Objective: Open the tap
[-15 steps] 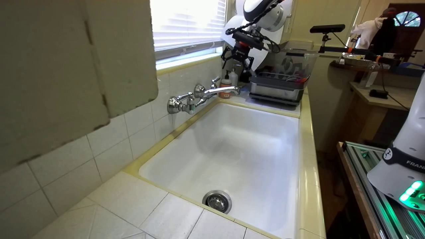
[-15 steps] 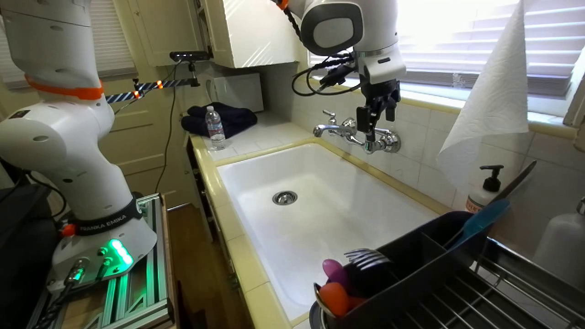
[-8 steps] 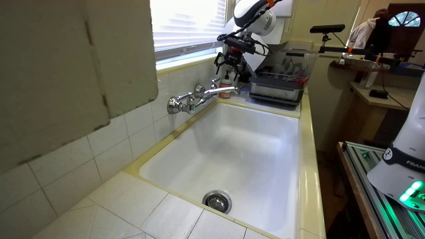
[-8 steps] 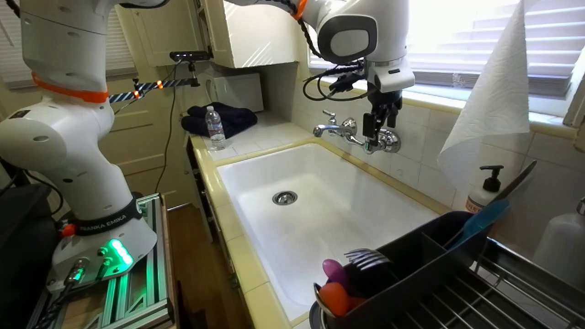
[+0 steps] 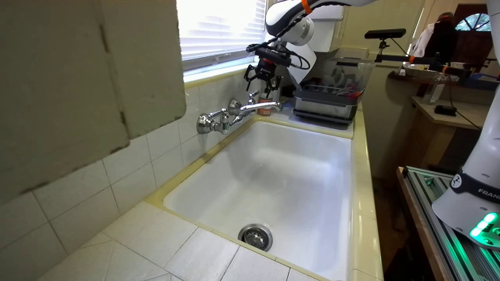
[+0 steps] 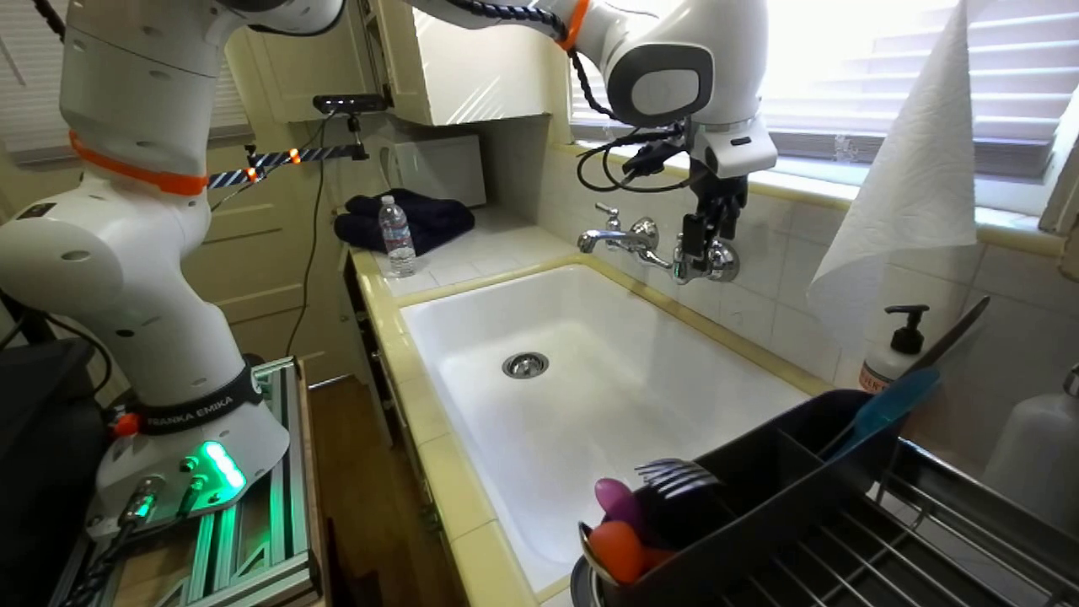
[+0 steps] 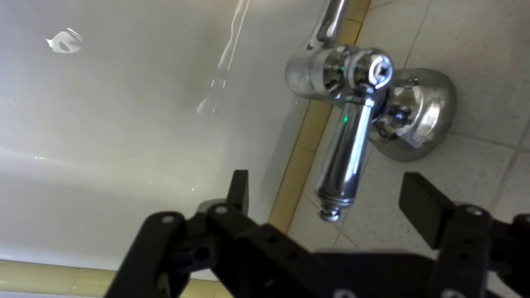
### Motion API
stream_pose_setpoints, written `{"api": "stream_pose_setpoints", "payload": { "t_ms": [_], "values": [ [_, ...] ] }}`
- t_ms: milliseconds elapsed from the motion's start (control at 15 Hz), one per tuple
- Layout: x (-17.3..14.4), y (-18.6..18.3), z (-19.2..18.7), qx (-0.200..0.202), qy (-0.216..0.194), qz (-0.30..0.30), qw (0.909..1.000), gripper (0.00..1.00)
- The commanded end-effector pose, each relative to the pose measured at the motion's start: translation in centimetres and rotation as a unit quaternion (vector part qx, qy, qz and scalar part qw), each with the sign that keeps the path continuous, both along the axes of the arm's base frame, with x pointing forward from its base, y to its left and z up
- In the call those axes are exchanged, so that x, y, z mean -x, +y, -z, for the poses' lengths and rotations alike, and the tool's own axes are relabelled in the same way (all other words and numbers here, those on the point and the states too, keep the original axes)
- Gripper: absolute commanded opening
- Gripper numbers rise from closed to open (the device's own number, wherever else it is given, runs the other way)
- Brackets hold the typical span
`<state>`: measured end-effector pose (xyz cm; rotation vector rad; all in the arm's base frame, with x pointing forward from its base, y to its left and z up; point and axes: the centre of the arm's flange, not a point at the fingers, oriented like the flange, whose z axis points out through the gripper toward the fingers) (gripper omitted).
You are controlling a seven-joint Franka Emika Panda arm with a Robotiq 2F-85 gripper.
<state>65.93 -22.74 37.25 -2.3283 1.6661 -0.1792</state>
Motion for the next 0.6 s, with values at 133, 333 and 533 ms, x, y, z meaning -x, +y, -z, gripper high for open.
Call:
{"api": "stream_pose_setpoints", "payload": {
  "t_ms": [133,333,533],
  "values": [
    [-1.8,0.2,0.3,-0.012,0.008,-0.003,0.9999,0.45],
    [-1.5,0.5,0.2,-0.006,0.008,-0.002,0.9999,0.21],
    [-0.4,0.9,0.3,-0.005,0.015,0.005,0.9999,0.02]
  ]
}}
